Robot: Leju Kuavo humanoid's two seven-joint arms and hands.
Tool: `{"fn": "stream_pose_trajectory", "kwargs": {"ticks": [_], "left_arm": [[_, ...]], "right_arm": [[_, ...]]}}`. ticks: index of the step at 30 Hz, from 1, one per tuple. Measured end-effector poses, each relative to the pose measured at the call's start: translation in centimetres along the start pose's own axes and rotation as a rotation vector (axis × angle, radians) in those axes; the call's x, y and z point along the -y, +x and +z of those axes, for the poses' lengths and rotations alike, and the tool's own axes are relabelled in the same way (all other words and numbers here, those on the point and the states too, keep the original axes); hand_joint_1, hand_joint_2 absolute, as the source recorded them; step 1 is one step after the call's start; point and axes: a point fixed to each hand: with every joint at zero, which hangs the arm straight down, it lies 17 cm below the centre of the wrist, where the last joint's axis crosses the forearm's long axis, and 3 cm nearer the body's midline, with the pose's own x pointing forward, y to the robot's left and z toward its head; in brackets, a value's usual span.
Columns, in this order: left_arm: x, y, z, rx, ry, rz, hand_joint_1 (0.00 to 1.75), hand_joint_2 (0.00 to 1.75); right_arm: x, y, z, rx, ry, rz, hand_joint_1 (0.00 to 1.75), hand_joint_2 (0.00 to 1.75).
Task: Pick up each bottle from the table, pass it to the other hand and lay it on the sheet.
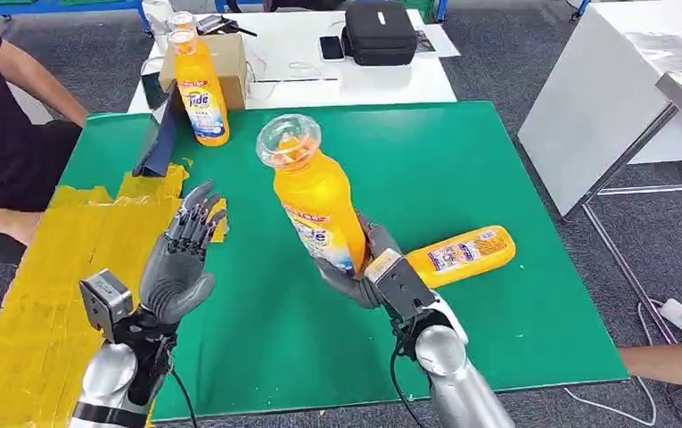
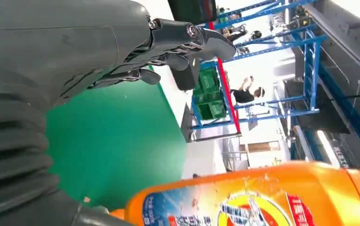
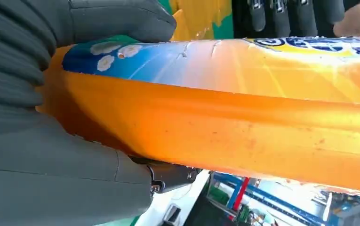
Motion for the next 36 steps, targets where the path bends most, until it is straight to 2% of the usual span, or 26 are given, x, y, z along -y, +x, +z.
{"fn": "stream_pose_trajectory", "kwargs": {"ticks": [8,14,22,26,27,36], "left_arm": [[0.4,0.1,-0.1,0.002,-0.006,0.009,0.00,1.75],[1.2,0.2,-0.2,0.006,-0.017,0.017,0.00,1.75],[2.6,0.4,-0.2,0.015,-0.053,0.026,0.00,1.75],[2.5,0.0,0.4,0.004,-0.058,0.023,0.00,1.75],[2.4,-0.1,0.5,0.001,-0.059,0.022,1.75,1.75],[2.5,-0.2,1.4,0.005,-0.094,0.012,1.75,1.75]], "right_arm": [[-1.8,-0.2,-0.6,-0.011,0.036,0.002,1.75,1.75],[-7.3,-0.3,-1.1,-0.024,0.146,0.007,1.75,1.75],[-16.1,-1.5,0.2,-0.069,0.354,0.037,1.75,1.75],[-18.2,-2.4,0.7,-0.086,0.418,0.061,1.75,1.75],[-18.4,-2.5,0.7,-0.088,0.426,0.066,1.75,1.75],[-19.0,-3.7,1.0,-0.107,0.453,0.089,1.75,1.75]]}}
